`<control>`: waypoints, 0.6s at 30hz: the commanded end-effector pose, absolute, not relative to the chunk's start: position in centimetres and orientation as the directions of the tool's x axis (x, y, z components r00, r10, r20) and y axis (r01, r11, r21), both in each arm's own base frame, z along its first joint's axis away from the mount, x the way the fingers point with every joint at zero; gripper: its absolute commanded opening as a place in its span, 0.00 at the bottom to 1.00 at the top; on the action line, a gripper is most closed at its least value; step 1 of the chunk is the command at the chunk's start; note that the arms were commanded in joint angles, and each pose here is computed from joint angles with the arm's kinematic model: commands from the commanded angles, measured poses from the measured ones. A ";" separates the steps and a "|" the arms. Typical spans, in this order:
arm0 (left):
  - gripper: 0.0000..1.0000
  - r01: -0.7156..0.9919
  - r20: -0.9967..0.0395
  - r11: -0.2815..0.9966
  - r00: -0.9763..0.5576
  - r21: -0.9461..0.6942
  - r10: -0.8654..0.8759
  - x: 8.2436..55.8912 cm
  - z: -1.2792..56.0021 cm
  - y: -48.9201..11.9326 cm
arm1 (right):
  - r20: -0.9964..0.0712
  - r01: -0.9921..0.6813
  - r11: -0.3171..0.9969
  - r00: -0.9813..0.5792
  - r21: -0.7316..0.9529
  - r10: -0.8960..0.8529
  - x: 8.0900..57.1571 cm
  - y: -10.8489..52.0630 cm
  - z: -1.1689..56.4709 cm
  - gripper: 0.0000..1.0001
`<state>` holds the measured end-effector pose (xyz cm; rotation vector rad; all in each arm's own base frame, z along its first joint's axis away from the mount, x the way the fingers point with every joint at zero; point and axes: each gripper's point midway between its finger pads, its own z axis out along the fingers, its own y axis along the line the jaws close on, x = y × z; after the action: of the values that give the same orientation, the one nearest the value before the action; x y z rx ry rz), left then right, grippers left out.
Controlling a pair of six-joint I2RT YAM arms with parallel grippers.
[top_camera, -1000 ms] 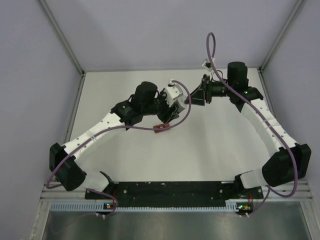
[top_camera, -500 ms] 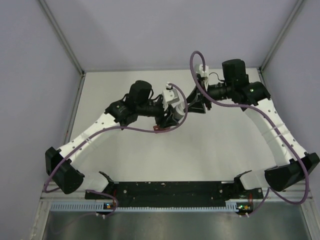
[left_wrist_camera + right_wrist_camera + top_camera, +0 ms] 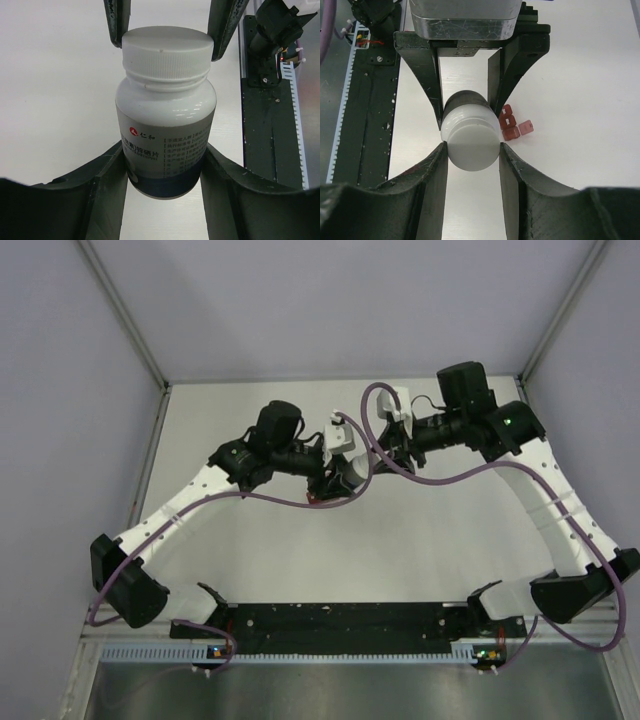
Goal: Sort the pills into containers
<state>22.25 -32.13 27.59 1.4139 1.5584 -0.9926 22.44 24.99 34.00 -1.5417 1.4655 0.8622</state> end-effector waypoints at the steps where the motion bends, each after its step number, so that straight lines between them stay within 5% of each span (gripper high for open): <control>1: 0.00 0.999 -0.938 0.004 -0.035 -0.035 0.346 20.5 29.2 -31.7 | -0.878 -0.970 0.029 0.206 -0.241 -0.432 23.1 24.5 36.0 0.30; 8: 0.00 0.999 -0.935 0.025 -0.035 -0.028 0.352 21.0 28.9 -31.7 | -0.904 -0.984 0.031 0.151 -0.178 -0.400 22.6 25.0 35.8 0.69; 18: 0.00 0.990 -0.934 0.142 -0.048 0.003 0.354 23.2 28.7 -31.5 | -0.934 -0.991 0.099 0.049 -0.089 -0.353 21.9 25.1 36.4 0.81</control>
<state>22.09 -31.67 26.76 1.4170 1.6003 -0.9900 22.47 24.94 33.75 -1.4821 1.5118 0.8648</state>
